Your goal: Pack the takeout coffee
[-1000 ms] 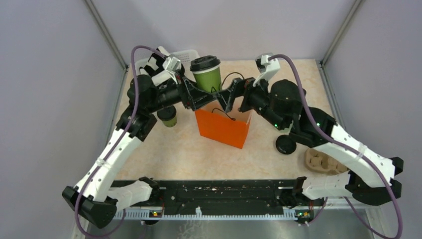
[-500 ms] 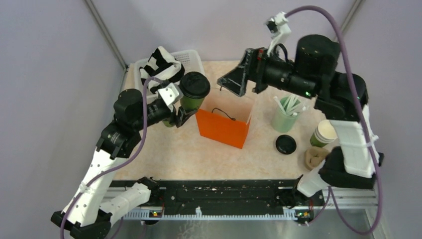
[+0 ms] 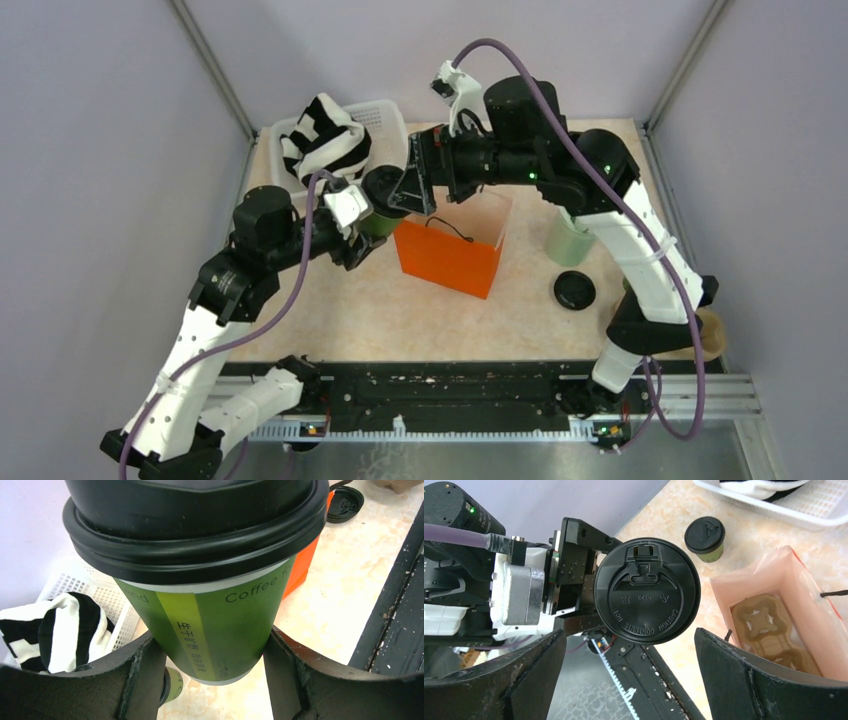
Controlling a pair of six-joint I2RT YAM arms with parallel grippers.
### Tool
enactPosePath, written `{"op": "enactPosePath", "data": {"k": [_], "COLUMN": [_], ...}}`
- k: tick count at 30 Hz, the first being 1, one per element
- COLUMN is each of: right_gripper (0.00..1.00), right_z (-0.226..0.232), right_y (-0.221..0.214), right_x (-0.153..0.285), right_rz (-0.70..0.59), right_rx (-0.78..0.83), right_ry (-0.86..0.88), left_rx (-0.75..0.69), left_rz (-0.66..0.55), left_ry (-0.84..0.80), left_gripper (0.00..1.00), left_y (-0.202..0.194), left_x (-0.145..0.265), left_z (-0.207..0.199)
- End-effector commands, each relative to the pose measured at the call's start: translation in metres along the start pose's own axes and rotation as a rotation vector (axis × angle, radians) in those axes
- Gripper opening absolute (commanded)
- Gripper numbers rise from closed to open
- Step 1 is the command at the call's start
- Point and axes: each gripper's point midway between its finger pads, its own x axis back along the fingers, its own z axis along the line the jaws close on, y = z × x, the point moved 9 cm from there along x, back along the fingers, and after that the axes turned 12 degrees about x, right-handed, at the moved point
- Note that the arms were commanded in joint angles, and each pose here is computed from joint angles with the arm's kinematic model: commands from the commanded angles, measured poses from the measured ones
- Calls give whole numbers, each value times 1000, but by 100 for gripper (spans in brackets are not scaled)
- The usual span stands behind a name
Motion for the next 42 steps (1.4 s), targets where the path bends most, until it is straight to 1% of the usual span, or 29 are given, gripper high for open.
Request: {"op": "enactPosePath", "data": {"k": [1, 6, 10, 16, 20, 27, 29, 31, 34, 36, 39, 42], "right_gripper": [97, 98, 98, 95, 89, 85, 80, 72, 69, 70, 76, 78], "right_z": [0, 3, 2, 3, 3, 7, 8, 9, 9, 9, 6, 5], "right_y": [10, 10, 10, 11, 10, 4, 1, 0, -1, -2, -4, -6], "right_x": [1, -9, -20, -31, -33, -38, -40, -41, -40, -39, -39, -39], "right_rz": [-71, -79, -73, -75, -76, -45, -30, -24, -19, -18, -15, -7], "right_rx": [90, 175, 182, 169, 164, 169, 169, 168, 164, 163, 165, 159], "right_ry": [-43, -65, -83, -83, -102, -88, -85, -84, -87, -87, -111, -117], "left_rx": [-48, -51, -56, -56, -58, -62, -63, -63, -64, -65, -66, -67], "left_rz": [-34, -31, -27, -23, -25, -27, -27, -26, -26, -26, -23, -26], "left_ry": [7, 6, 5, 4, 6, 13, 16, 17, 24, 28, 30, 29], "left_gripper": [55, 55, 53, 53, 53, 53, 53, 53, 53, 52, 52, 52], "left_y": [11, 12, 11, 11, 12, 13, 14, 14, 14, 14, 14, 14], "left_x": [10, 10, 9, 10, 10, 10, 9, 10, 10, 10, 11, 11], "left_z": [-1, -1, -1, -1, -1, 0, 0, 0, 1, 1, 1, 1]}}
